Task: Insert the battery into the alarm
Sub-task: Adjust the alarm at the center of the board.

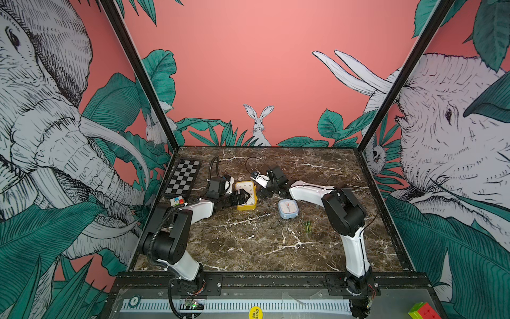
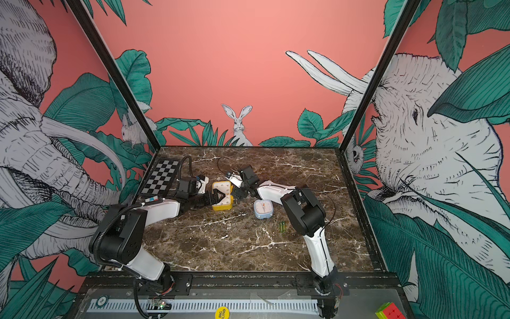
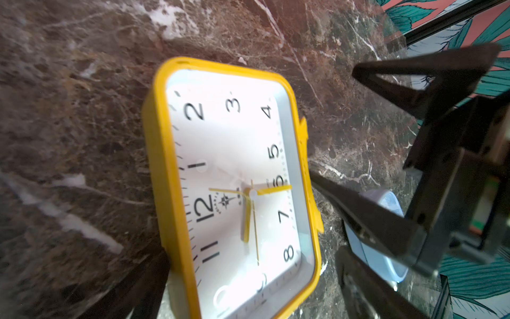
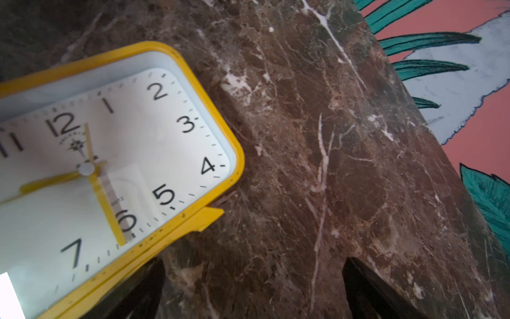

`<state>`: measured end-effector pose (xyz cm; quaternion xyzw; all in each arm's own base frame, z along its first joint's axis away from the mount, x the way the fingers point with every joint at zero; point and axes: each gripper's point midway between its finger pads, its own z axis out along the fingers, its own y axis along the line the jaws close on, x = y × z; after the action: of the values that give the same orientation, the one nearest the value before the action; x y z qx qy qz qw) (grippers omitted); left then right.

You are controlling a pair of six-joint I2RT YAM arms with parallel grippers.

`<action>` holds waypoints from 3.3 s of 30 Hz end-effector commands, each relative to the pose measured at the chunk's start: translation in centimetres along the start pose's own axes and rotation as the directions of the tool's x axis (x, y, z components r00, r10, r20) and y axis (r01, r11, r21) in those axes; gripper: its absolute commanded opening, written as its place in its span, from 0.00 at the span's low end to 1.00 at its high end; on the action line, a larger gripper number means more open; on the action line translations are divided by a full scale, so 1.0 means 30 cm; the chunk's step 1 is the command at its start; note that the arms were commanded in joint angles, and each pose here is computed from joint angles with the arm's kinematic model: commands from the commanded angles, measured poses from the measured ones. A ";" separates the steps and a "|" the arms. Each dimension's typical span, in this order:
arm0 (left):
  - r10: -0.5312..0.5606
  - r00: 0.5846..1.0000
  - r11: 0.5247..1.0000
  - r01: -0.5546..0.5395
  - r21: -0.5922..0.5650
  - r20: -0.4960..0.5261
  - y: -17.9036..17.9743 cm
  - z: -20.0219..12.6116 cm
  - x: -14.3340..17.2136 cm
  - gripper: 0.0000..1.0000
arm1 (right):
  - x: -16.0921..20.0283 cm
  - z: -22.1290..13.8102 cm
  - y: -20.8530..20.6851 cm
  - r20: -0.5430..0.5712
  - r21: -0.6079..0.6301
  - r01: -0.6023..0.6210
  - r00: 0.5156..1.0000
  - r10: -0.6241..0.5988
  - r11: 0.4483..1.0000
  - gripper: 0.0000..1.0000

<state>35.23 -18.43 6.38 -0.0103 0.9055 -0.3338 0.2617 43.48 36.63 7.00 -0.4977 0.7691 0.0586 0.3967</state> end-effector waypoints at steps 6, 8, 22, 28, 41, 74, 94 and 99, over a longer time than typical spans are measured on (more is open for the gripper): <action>0.010 0.999 0.999 -0.013 0.051 0.046 -0.071 0.039 -0.067 0.89 | 0.023 -0.018 -0.078 -0.080 0.011 -0.223 0.971 0.224 0.975 0.99; 0.025 0.996 1.000 -0.026 0.011 0.083 -0.064 0.007 -0.083 0.87 | 0.033 -0.059 -0.096 -0.087 -0.001 -0.265 0.960 0.264 0.964 0.97; 0.006 1.000 0.892 0.004 -0.451 0.021 0.129 -0.141 -0.097 0.27 | 0.073 -0.058 -0.050 -0.241 -0.168 -0.534 0.837 0.491 0.828 0.21; -0.048 0.998 0.886 0.024 -0.463 -0.040 0.158 -0.059 -0.088 0.12 | 0.073 0.003 -0.022 -0.278 -0.192 -0.579 0.807 0.522 0.792 0.10; -0.110 0.988 0.909 0.057 -0.412 -0.105 0.157 0.043 -0.051 0.03 | 0.080 -0.023 0.136 -0.359 -0.316 -0.568 0.813 0.459 0.760 0.00; -0.144 0.972 0.943 0.078 -0.323 -0.184 0.085 0.158 0.022 0.00 | -0.133 -0.192 0.189 -0.350 -0.470 -0.644 0.764 0.542 0.604 0.00; -0.146 0.967 0.948 0.075 -0.308 -0.211 0.089 0.178 0.045 0.00 | -0.195 -0.249 0.243 -0.360 -0.474 -0.615 0.789 0.498 0.630 0.00; -0.141 0.968 0.950 0.073 -0.305 -0.209 0.087 0.180 0.043 0.00 | -0.184 -0.241 0.238 -0.370 -0.454 -0.617 0.787 0.495 0.643 0.00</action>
<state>39.04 -18.95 2.43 -0.0667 0.9606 -0.2048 0.1759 35.39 40.73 13.14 -0.3257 0.8700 0.3500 0.1205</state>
